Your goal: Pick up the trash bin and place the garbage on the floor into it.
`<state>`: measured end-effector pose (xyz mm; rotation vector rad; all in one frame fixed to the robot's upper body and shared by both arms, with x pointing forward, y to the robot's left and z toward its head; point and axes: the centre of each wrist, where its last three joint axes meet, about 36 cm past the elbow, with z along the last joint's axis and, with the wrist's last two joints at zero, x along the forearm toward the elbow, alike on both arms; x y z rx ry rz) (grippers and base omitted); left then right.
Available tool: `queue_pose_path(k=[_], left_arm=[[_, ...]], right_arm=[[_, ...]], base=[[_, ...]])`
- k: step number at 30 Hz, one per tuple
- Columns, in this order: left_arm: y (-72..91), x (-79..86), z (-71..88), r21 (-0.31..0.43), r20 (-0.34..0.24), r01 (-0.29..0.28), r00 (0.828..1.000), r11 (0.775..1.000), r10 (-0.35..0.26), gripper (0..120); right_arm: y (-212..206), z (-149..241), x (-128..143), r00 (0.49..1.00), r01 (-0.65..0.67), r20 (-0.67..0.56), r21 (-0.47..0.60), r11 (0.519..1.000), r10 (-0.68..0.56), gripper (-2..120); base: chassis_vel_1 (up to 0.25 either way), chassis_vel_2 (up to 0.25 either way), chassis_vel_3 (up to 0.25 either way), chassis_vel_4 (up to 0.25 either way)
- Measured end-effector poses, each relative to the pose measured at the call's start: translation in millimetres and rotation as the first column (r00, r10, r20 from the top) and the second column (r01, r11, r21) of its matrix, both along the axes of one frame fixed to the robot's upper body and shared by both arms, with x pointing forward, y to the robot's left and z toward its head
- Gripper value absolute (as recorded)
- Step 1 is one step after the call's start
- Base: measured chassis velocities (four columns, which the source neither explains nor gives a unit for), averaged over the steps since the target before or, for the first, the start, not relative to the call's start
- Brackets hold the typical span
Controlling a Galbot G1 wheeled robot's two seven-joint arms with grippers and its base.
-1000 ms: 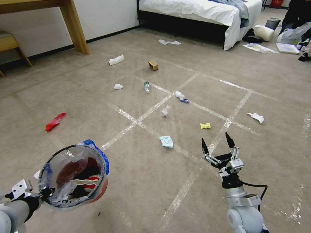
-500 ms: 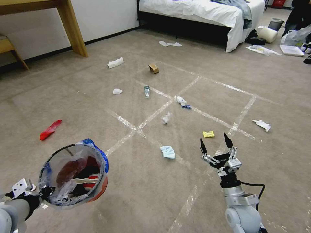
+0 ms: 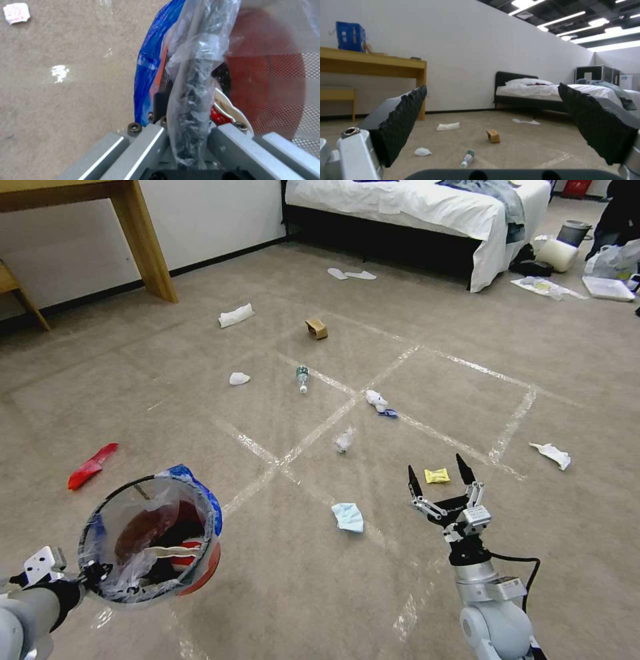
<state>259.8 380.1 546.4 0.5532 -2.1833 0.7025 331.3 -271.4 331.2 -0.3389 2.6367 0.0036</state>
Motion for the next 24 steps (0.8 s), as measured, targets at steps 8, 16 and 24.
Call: queue_pose_path(k=[8,16,24], left_arm=[[-0.8,-1.0,0.0,-0.002,0.000,-0.001,1.000,1.000,0.001,0],[-2.7,-3.6,0.3,-0.002,-0.001,-0.002,1.000,1.000,0.002,0],[-2.7,-3.5,1.1,-0.001,0.001,-0.001,1.000,1.000,0.001,0]], right_arm=[[0.5,-1.3,0.2,1.000,0.002,-0.003,-0.001,1.000,-0.002,100],[0.1,-2.0,-1.0,1.000,0.004,0.000,-0.007,1.000,-0.004,100],[-2.5,-0.4,-1.0,1.000,0.012,0.004,-0.012,1.000,-0.012,100]], base=[[-0.116,0.124,0.121,-0.115],[-0.105,0.113,0.120,-0.117],[-0.080,0.072,0.071,-0.079]])
